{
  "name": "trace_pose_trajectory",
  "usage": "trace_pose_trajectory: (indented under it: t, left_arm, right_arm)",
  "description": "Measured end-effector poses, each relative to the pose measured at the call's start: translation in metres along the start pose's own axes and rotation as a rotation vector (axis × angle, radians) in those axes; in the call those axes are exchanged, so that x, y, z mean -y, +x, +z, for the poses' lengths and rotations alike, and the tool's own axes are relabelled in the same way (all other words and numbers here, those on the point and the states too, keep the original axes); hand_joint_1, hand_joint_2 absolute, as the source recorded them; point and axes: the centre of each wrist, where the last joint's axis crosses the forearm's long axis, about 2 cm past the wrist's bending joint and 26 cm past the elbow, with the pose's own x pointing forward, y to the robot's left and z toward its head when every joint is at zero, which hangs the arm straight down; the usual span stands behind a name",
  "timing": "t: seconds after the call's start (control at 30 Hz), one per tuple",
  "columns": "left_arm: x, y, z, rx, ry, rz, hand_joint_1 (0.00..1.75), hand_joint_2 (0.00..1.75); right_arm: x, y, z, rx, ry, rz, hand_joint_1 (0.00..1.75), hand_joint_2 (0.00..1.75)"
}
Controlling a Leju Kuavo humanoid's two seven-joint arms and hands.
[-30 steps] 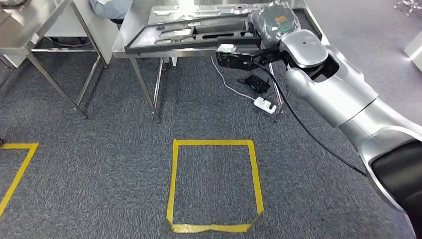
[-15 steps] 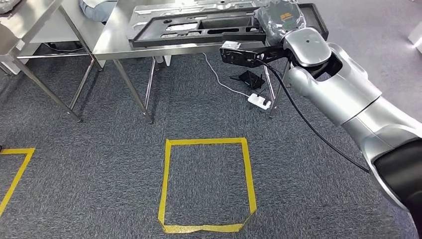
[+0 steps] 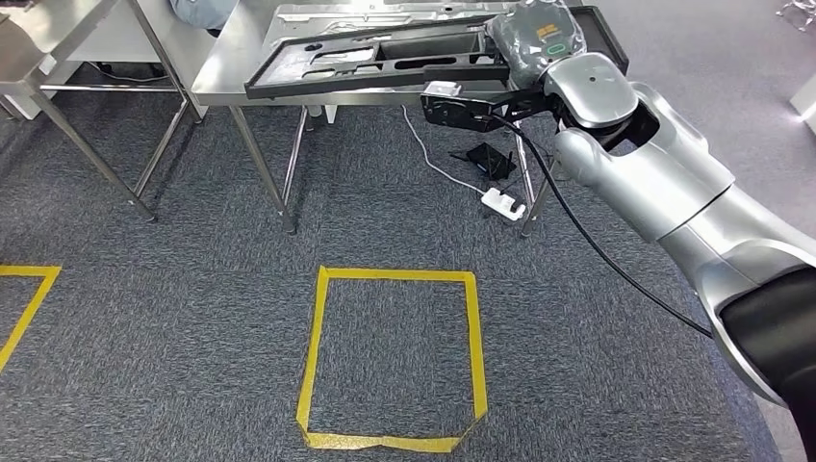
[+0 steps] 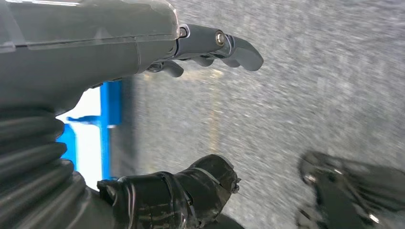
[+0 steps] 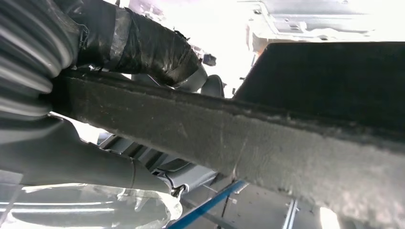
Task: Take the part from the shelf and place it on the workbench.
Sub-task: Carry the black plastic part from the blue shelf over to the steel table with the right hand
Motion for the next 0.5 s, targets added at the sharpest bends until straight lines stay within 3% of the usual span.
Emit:
trace_pose_trajectory:
  t: [0.5]
  left_arm:
    - [0.0023,-0.0004,0.0009,0.005,-0.001,-0.004,0.00,1.75]
  right_arm:
    - [0.0002,0.0009,0.0001,0.008,-0.001,-0.003,1.75,1.75]
